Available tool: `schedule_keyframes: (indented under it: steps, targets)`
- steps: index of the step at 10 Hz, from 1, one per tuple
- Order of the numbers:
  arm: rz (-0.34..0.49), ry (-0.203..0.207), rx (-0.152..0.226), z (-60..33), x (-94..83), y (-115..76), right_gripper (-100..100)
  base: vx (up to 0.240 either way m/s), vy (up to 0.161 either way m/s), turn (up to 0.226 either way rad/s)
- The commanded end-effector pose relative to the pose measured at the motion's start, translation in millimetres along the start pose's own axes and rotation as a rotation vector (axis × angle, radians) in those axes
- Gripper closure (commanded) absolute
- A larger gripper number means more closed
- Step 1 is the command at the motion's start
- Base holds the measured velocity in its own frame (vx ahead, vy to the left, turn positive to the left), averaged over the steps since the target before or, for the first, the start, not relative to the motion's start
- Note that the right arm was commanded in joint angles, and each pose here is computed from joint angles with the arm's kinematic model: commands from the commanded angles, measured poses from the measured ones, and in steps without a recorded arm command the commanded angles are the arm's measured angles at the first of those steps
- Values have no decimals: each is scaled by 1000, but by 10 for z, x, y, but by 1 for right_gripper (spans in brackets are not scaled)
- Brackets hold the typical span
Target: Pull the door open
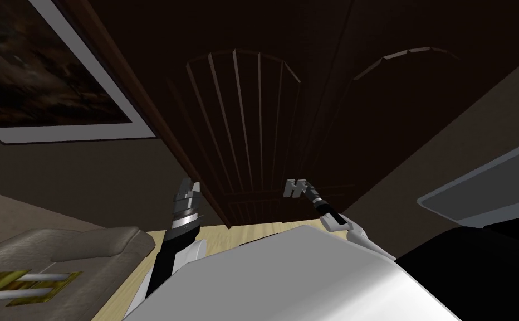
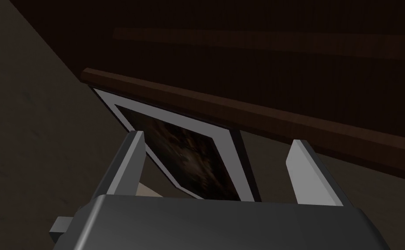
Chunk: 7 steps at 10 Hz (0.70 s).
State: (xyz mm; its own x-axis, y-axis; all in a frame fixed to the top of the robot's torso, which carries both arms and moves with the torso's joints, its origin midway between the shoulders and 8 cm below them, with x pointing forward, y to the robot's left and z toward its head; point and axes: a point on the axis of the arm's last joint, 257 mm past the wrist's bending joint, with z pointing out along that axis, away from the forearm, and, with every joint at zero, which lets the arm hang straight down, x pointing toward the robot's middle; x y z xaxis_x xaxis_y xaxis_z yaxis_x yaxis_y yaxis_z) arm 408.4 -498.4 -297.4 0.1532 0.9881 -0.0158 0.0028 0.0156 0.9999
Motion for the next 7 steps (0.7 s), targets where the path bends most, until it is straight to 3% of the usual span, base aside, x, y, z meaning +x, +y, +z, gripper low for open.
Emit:
schedule_keyframes:
  steps: [1, 6, 7]
  targets:
    - [-2, -3, 3, -8, -16, -7, 100, -10, -8, -38]
    - [-2, -3, 3, -8, -16, -7, 100, -15, -11, 10]
    - [-7, -11, 20, -71, -78, -71, 100, -78, -93, -83]
